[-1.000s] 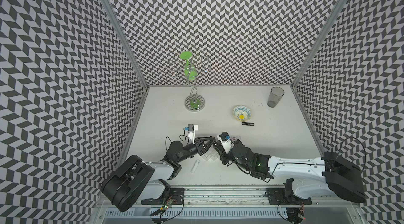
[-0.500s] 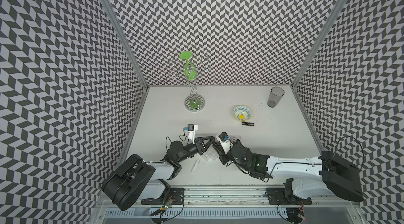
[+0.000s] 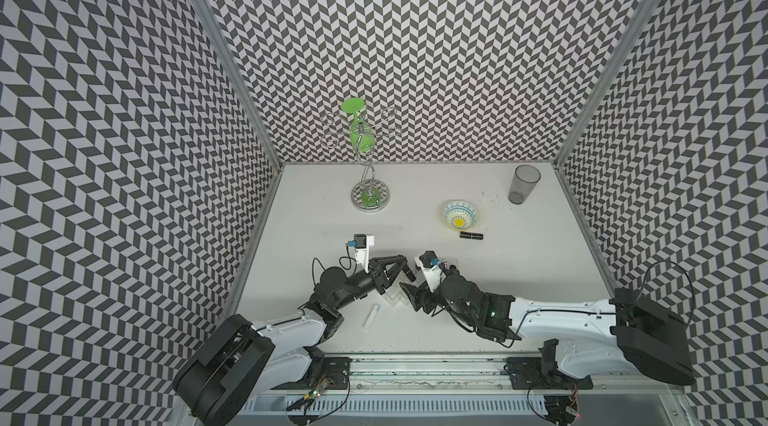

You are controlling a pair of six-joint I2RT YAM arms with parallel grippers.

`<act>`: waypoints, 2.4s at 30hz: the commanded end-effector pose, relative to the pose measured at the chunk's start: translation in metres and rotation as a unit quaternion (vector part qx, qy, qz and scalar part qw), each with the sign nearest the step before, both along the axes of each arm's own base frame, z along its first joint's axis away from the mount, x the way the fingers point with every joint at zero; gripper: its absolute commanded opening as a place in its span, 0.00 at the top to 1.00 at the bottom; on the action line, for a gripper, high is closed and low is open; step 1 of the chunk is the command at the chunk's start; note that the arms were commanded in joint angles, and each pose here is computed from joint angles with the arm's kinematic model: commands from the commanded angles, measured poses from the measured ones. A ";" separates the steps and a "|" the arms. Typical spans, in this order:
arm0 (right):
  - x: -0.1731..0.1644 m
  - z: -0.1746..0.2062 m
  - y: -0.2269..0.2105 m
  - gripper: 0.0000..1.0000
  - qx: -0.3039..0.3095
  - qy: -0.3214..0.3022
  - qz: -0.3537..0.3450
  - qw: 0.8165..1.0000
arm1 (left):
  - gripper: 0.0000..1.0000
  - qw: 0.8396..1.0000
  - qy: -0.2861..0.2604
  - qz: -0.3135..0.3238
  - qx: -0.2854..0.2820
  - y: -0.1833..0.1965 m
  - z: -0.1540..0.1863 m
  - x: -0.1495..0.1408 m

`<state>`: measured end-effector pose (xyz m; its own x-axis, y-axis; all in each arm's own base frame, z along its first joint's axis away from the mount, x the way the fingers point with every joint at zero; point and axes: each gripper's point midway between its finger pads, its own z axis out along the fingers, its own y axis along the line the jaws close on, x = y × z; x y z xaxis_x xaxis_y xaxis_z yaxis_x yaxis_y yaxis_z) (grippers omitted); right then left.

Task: Arrange the lipsticks in the organizer
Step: Pick up the lipstick at the center of the board, then place the lipstick in the storage box.

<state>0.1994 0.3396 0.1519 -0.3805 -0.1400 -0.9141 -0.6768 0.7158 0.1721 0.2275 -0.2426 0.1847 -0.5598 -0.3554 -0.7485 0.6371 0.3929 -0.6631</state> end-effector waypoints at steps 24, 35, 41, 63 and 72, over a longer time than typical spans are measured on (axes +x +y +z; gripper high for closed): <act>-0.002 0.026 -0.059 0.12 0.075 -0.015 -0.062 0.995 | 1.00 0.924 -0.041 0.245 0.292 0.047 -0.051 0.051; 0.001 0.020 -0.054 0.12 0.066 -0.012 -0.062 0.996 | 1.00 0.925 -0.062 0.223 0.301 0.040 -0.054 0.036; 0.002 0.014 -0.054 0.12 0.060 -0.007 -0.064 0.996 | 1.00 0.918 -0.074 0.211 0.328 0.035 -0.067 0.037; 0.001 -0.007 -0.049 0.12 0.045 0.015 -0.054 0.997 | 0.57 0.919 -0.075 0.210 0.324 0.033 -0.078 0.032; -0.051 -0.004 -0.006 0.15 0.076 0.041 0.130 0.988 | 0.44 0.918 -0.045 0.258 0.297 0.043 -0.057 0.043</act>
